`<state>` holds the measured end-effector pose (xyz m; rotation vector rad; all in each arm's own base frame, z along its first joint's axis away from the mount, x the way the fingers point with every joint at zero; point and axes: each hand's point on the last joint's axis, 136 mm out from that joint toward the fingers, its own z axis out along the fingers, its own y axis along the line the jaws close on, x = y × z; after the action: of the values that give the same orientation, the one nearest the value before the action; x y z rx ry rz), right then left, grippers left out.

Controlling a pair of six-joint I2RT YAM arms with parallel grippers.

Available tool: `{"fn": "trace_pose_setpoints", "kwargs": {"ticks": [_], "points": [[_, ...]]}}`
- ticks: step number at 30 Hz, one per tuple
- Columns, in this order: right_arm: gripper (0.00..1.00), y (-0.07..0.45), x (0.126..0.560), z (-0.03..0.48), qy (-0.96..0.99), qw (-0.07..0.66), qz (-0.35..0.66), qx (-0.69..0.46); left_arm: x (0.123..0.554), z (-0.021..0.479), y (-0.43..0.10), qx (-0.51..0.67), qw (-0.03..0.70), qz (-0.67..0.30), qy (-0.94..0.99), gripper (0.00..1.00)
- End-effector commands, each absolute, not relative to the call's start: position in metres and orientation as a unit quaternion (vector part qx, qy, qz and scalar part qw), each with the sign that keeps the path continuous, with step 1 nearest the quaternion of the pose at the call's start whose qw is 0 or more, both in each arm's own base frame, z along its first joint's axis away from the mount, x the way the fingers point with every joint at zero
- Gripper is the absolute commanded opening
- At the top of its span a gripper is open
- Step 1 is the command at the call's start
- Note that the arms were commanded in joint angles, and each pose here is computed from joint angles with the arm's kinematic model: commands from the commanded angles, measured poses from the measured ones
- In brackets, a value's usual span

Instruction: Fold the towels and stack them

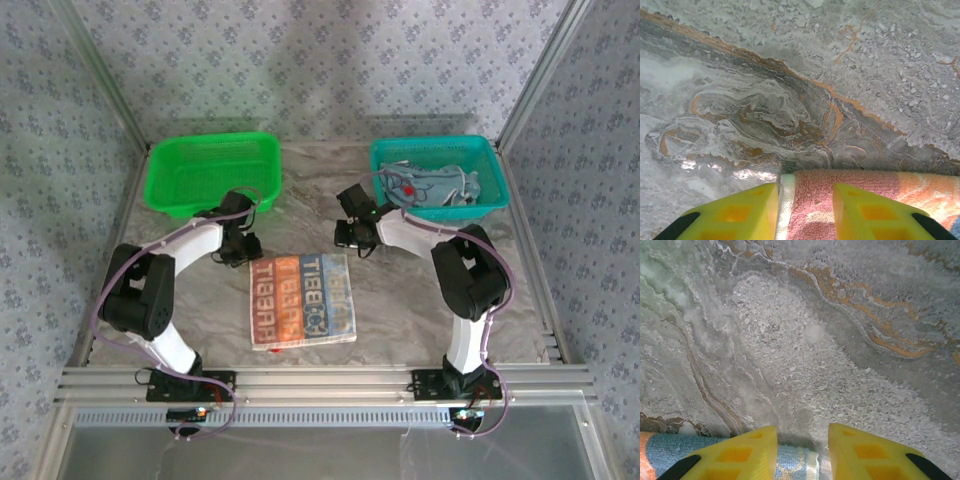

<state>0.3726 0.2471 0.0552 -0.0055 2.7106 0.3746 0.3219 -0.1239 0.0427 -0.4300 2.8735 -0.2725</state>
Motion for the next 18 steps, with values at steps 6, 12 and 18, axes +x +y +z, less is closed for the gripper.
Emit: {"fn": "trace_pose_setpoints", "kwargs": {"ticks": [6,12,18], "points": [[0.34,0.246,0.364,0.032,0.977,0.162,0.136,0.037,0.313,0.023,-0.122,-0.156,0.079,-0.083,0.981,0.36],[0.34,0.246,0.354,0.021,0.981,0.146,0.123,0.036,0.308,0.013,-0.124,-0.153,0.068,-0.082,0.983,0.36],[0.35,0.244,0.349,0.011,0.983,0.136,0.117,0.042,0.308,0.009,-0.125,-0.148,0.065,-0.079,0.984,0.34]]}}
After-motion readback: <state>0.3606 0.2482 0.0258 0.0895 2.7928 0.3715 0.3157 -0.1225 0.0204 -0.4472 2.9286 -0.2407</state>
